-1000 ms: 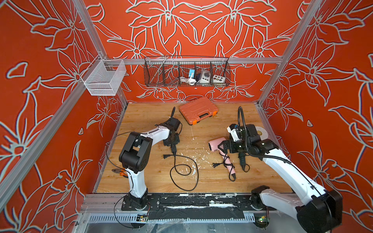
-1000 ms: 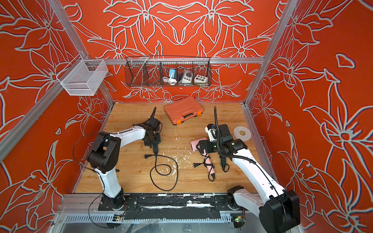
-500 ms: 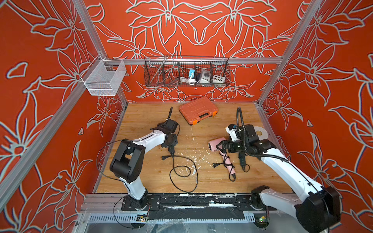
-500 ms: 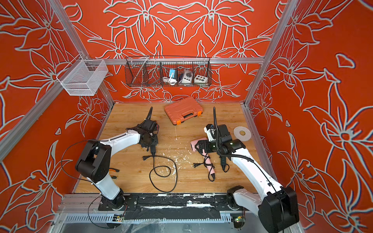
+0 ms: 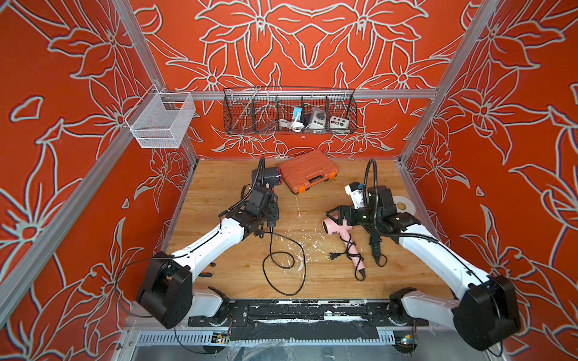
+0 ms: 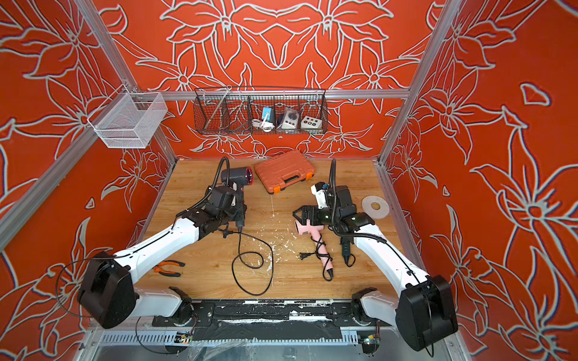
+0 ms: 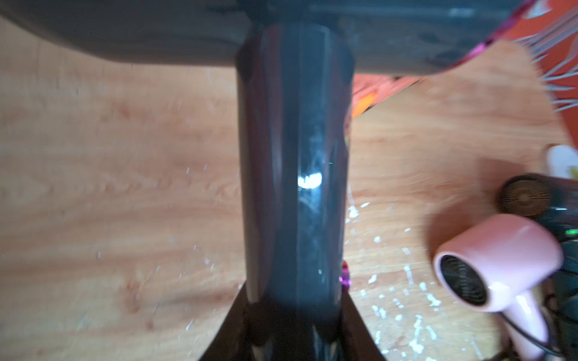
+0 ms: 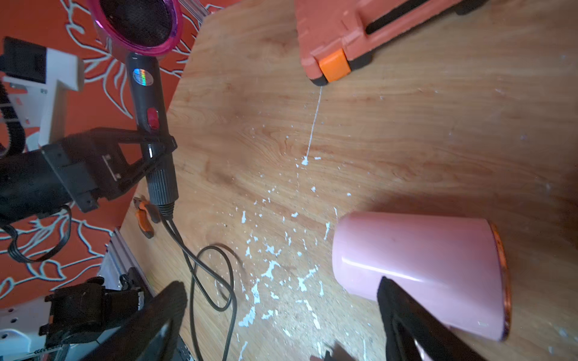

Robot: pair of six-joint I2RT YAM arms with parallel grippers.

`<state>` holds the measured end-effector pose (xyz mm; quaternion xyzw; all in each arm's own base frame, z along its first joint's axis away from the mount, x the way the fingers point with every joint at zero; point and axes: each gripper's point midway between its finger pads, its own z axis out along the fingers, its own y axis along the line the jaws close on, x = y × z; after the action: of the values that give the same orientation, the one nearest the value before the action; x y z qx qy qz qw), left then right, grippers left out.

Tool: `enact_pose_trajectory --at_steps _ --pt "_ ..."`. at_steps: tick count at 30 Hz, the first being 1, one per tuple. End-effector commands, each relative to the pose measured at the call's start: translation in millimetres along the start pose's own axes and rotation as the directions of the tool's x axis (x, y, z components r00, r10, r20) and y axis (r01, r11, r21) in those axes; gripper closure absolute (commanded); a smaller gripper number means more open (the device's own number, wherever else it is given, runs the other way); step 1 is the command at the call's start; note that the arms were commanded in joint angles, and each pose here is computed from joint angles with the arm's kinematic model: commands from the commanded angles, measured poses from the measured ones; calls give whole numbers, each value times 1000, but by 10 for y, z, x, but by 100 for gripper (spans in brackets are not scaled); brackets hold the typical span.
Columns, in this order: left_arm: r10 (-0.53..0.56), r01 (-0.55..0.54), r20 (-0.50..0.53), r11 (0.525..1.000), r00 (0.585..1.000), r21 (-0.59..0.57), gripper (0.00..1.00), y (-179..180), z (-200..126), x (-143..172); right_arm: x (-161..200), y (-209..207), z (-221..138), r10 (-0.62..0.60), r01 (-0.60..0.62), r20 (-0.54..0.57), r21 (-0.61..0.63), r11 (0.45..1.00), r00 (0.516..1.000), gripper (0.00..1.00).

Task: Wrap the cord around the hair dryer
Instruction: Pick up the hair dryer from the center of the board.

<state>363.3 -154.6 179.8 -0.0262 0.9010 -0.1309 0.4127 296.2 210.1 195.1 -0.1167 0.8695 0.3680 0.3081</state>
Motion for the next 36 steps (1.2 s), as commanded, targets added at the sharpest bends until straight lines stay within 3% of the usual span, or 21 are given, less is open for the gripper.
enact_pose_trajectory --at_steps 1,5,9,16,30,36 --pt "43 -70 268 994 962 90 100 -316 -354 -790 -465 383 -29 -62 76 124 -109 991 990 2" --pt "57 -120 354 980 933 158 100 -569 -555 -1130 -754 669 -4 -124 153 183 -152 977 975 4" --pt "82 -183 407 959 910 216 100 -857 -725 -1254 -971 956 -7 -172 225 265 -183 957 949 6" --pt "120 -235 415 942 902 238 100 -1070 -768 -1105 -1187 1237 -103 -163 276 415 -229 933 895 10" --pt "142 -267 409 926 902 268 100 -1288 -689 -926 -1296 1386 199 -54 249 458 -377 892 887 21" --pt "146 -273 406 922 902 276 100 -1333 -671 -898 -1367 1445 273 19 266 523 -464 845 852 26"
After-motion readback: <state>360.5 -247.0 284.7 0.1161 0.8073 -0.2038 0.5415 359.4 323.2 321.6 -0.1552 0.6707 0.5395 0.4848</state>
